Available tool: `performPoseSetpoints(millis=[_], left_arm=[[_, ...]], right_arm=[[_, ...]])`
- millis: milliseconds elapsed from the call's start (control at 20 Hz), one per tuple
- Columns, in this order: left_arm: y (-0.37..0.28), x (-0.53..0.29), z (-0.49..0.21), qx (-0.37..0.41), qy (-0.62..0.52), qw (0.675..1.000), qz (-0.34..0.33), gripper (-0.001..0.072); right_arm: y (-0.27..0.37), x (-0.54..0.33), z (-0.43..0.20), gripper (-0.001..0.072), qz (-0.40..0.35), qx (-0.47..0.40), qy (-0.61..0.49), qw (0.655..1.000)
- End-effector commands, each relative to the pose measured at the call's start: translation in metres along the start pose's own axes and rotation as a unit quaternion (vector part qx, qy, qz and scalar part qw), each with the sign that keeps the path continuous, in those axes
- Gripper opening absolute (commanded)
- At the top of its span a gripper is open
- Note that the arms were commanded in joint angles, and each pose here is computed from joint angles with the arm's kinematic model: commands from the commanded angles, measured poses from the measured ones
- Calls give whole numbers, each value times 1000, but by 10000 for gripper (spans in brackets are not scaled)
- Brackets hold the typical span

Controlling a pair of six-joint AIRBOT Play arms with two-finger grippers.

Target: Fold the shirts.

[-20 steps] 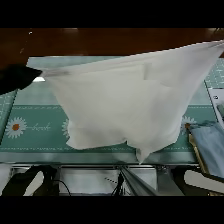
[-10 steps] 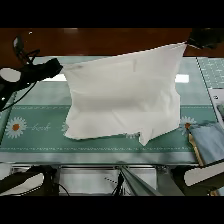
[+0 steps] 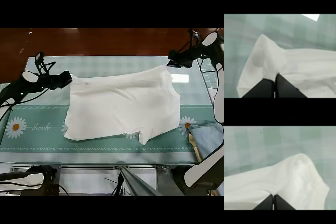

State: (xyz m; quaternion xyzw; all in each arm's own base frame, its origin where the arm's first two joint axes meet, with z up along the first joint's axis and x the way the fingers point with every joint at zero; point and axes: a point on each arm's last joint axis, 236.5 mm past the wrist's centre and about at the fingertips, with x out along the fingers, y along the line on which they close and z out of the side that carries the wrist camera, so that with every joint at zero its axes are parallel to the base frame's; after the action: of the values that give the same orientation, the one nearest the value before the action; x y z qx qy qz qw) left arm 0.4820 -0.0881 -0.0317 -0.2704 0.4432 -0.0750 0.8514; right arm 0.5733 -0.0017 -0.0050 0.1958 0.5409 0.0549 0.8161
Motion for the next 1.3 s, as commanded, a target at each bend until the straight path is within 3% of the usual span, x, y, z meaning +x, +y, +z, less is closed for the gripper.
performPoseSetpoints(millis=[0, 50, 100, 150, 300, 400, 500, 550, 800, 1100, 1200, 1250], left_arm=[[-4, -8, -22, -7, 72, 997, -19, 150], [-4, -18, -22, -9, 95, 995, -27, 357], [-3, -30, -23, -9, 120, 992, -36, 511], [-1, -48, -28, 3, 158, 986, -49, 554], [28, -104, -49, -14, 259, 964, -51, 550], [48, -131, -68, -50, 291, 954, -46, 548], [62, -144, -97, -72, 300, 950, -49, 548], [68, -147, -116, -79, 308, 947, -53, 548], [91, -145, -198, -135, 352, 924, -69, 559], [96, -132, -214, -135, 350, 925, -62, 563], [92, -128, -219, -128, 363, 921, -63, 682], [91, -125, -222, -123, 368, 919, -62, 682]], right_arm=[[14, -17, -9, 211, 22, -8, 19, 1000], [18, -34, -10, 218, 27, -28, 17, 999], [20, -51, -12, 218, 26, -52, 18, 998], [17, -71, -17, 218, 18, -79, 22, 996], [-35, -129, -44, 219, -81, -111, 71, 988], [-63, -160, -57, 221, -102, -73, 86, 988], [-77, -178, -66, 430, -87, -42, 88, 991], [-78, -183, -67, 450, -69, -28, 83, 994], [-78, -187, -61, 446, -34, -6, 60, 998], [-76, -185, -50, 444, -30, -8, 38, 999], [-76, -185, -49, 444, -30, -9, 36, 999], [-76, -185, -49, 443, -30, -9, 35, 999]])
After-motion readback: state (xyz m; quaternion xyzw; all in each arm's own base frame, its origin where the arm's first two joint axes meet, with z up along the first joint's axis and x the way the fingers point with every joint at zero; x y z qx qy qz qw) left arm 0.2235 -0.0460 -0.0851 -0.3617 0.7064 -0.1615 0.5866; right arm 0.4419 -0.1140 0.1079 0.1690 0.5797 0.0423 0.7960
